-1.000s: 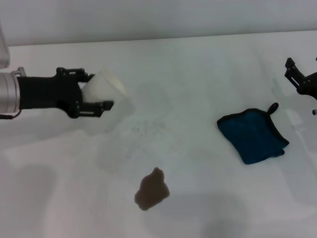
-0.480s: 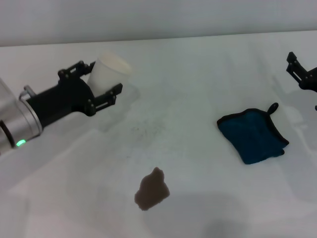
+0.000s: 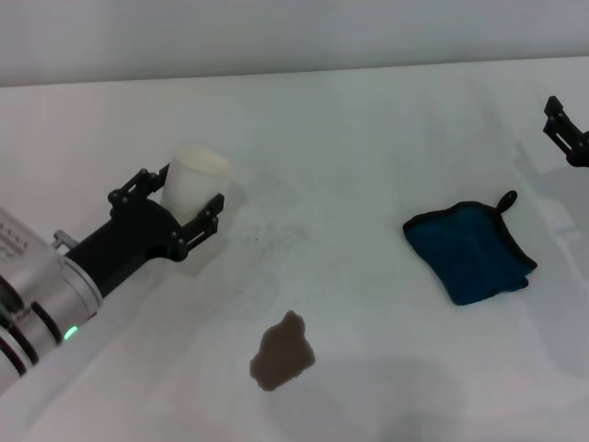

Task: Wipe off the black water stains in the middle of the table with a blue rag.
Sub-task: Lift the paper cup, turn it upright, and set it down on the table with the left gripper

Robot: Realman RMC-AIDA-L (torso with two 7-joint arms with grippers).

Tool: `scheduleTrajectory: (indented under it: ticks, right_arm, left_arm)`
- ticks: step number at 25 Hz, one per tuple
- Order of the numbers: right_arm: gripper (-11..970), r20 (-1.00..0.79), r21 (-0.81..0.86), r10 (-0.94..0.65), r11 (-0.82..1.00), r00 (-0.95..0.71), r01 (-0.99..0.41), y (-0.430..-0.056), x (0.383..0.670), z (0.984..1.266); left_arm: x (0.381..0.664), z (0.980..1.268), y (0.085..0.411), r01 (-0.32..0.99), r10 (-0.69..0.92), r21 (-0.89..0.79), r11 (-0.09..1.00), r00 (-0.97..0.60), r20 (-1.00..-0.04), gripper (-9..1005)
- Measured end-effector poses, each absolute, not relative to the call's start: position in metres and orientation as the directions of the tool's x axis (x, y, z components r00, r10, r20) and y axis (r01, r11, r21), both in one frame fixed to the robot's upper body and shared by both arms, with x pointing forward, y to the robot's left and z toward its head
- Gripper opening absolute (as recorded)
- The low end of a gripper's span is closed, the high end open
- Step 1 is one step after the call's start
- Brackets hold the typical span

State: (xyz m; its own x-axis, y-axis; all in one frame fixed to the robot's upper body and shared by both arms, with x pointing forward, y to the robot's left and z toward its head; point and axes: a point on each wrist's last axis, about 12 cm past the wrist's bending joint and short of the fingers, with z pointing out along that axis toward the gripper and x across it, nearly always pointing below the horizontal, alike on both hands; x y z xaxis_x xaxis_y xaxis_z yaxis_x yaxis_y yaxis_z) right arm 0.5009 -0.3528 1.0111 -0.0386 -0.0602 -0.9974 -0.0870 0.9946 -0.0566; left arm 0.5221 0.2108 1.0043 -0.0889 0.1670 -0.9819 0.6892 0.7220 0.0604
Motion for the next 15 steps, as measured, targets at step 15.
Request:
scheduleTrajectory:
  ticks: [15]
  right_arm:
    - [854,-0.994,-0.106,-0.109,0.989,-0.019,-0.104,-0.359,0.507,1.018]
  left_arm:
    - [0.491,0.985,0.205,0.690,0.249,0.129,0.713,-0.077,-0.965,752]
